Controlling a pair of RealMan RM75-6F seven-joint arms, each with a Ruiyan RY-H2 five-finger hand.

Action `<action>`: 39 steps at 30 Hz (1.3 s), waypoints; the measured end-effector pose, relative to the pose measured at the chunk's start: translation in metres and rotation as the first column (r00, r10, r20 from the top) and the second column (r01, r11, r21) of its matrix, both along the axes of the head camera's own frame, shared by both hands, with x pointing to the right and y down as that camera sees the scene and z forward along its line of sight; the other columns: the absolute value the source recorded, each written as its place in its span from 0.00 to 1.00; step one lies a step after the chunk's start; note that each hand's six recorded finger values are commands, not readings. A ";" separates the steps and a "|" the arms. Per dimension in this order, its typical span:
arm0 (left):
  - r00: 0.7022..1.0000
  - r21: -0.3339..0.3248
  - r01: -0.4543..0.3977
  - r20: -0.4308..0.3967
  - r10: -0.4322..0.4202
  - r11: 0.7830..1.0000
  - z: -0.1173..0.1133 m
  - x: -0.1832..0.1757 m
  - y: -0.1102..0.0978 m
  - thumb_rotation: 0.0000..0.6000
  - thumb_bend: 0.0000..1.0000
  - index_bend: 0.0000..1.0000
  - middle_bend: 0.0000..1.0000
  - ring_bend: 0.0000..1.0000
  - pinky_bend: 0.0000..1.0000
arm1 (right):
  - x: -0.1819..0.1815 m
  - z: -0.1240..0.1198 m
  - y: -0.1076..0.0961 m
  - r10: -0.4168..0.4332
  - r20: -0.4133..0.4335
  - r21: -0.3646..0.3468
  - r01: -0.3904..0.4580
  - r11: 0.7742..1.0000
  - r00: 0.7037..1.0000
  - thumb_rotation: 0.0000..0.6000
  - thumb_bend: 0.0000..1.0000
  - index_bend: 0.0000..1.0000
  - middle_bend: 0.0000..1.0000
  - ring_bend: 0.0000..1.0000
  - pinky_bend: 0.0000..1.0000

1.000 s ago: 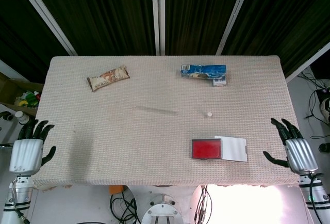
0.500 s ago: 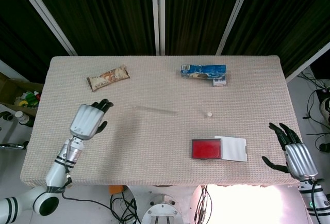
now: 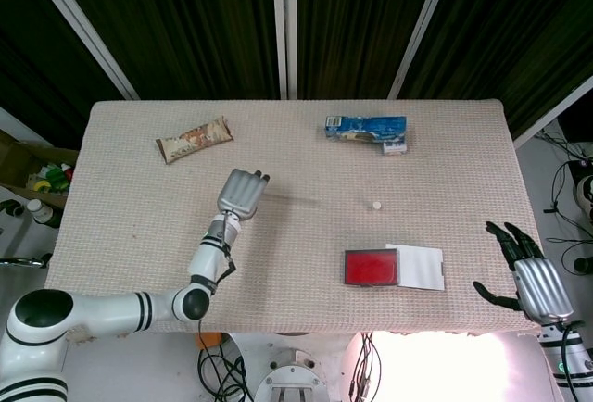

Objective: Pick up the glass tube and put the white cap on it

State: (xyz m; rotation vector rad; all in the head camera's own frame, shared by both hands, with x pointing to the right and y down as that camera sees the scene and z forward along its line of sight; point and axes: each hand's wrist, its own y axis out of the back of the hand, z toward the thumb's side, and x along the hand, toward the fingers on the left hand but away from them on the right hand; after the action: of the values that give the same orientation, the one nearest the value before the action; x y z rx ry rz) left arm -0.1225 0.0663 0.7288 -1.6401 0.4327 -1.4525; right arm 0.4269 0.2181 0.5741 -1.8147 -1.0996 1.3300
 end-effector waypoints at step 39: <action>0.990 -0.029 0.023 0.138 -0.018 0.999 0.037 0.076 0.003 1.00 0.31 0.45 0.45 0.74 1.00 | 0.011 0.002 0.004 0.035 -0.027 -0.036 -0.036 0.999 0.999 1.00 0.18 0.06 0.19 0.04 0.18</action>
State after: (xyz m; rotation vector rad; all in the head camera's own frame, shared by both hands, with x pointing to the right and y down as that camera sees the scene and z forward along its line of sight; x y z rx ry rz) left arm -0.0469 0.0693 0.7655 -1.5514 0.3521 -1.5834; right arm 0.4379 0.2219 0.5762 -1.8068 -1.1049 1.3996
